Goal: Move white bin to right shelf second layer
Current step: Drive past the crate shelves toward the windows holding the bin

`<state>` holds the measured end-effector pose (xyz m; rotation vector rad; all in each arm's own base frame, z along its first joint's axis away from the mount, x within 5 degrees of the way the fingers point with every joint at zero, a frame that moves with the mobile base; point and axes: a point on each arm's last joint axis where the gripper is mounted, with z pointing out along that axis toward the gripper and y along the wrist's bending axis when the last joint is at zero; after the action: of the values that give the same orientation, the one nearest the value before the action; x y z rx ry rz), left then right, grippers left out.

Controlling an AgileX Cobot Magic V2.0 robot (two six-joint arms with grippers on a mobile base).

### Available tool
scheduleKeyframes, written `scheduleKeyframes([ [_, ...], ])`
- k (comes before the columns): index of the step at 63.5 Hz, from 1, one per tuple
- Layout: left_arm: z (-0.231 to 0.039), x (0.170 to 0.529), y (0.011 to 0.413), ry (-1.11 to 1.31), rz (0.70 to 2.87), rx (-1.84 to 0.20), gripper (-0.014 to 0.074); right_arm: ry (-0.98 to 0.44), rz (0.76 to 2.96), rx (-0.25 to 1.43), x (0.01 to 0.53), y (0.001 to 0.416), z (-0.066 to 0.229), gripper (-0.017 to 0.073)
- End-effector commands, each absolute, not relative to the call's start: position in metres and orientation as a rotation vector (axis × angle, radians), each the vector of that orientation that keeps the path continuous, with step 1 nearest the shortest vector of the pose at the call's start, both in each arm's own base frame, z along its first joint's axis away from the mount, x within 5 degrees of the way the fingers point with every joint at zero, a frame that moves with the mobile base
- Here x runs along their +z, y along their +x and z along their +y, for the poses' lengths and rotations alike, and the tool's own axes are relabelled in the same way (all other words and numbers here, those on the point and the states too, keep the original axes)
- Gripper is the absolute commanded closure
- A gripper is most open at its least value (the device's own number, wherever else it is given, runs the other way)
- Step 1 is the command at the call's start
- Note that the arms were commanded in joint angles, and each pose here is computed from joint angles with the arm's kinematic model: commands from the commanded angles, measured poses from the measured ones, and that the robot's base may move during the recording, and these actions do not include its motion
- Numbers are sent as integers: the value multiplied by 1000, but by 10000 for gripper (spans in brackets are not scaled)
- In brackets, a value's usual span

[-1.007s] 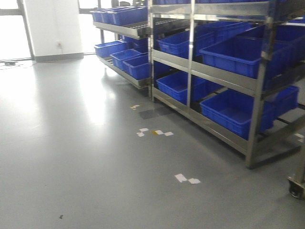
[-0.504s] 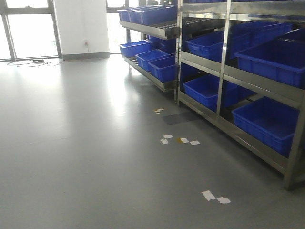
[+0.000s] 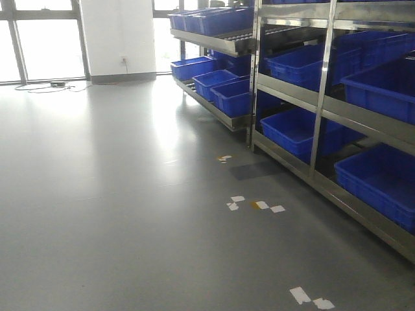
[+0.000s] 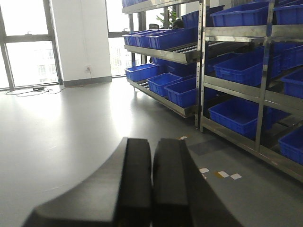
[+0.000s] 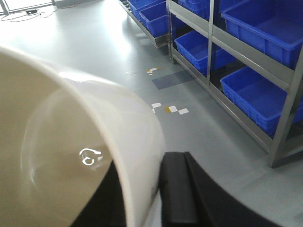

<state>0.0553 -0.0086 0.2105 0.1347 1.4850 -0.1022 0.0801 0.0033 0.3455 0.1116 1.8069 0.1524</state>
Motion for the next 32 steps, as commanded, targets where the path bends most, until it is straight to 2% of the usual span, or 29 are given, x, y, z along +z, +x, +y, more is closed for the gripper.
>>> scheduleKeyframes([
  [1, -8, 208, 55, 114, 1420, -109, 509, 99, 1683, 155, 363, 82, 3, 503],
  [32, -8, 208, 55, 114, 1420, -109, 509, 99, 1683, 155, 363, 82, 3, 503],
])
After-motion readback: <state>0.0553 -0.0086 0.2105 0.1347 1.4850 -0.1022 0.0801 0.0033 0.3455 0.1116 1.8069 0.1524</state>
